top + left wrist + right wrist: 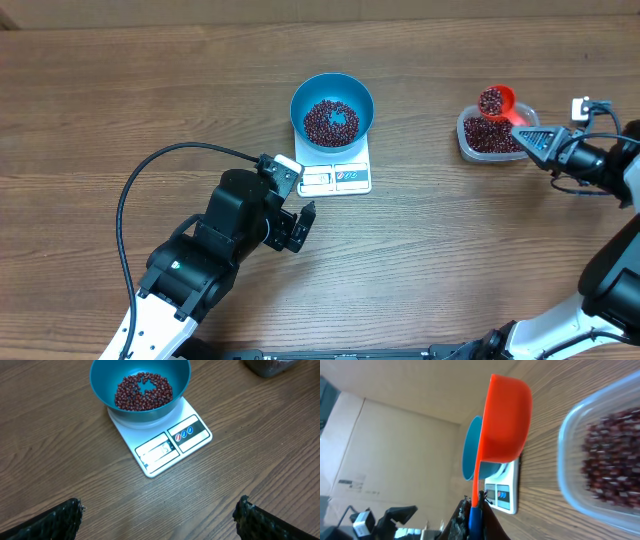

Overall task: Scoop item into bowl and weigh 150g on scale
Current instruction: 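Carry the filled scoop over the blue bowl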

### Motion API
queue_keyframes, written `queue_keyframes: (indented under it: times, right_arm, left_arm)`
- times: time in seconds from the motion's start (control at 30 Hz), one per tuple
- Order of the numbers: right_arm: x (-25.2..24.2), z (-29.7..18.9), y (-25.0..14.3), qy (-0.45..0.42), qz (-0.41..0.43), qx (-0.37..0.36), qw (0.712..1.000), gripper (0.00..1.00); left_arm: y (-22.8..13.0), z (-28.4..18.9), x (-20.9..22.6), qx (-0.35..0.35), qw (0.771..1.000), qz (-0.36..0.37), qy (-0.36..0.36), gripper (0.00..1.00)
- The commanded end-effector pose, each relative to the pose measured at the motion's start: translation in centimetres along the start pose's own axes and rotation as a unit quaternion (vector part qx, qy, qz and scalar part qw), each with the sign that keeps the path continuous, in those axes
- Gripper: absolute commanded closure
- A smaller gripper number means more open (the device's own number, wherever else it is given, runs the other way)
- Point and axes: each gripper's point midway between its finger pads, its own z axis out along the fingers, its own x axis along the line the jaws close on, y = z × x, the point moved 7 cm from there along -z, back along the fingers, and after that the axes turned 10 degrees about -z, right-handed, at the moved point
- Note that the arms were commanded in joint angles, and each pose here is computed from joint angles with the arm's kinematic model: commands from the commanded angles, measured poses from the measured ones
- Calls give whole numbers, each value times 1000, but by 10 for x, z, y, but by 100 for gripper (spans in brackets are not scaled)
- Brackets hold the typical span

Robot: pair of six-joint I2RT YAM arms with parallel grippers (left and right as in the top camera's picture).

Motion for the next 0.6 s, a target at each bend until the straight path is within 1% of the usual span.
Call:
queue_keyframes:
  times: [0.0, 0.2, 0.4, 0.57]
  right_arm:
    - [10, 18, -3, 39, -1, 12, 999, 96]
    - [28, 57, -13, 77, -14, 60, 995, 96]
    - [45, 99, -24, 112, -54, 110, 986, 96]
    - [59, 135, -24, 135, -69, 140, 979, 96]
  left_arm:
    - [-3, 2, -2, 5, 1000, -6, -7, 0]
    - [-3, 2, -2, 5, 1000, -6, -7, 0]
    - [-3, 2, -2, 5, 1000, -6, -7, 0]
    - [-3, 2, -2, 5, 1000, -6, -7, 0]
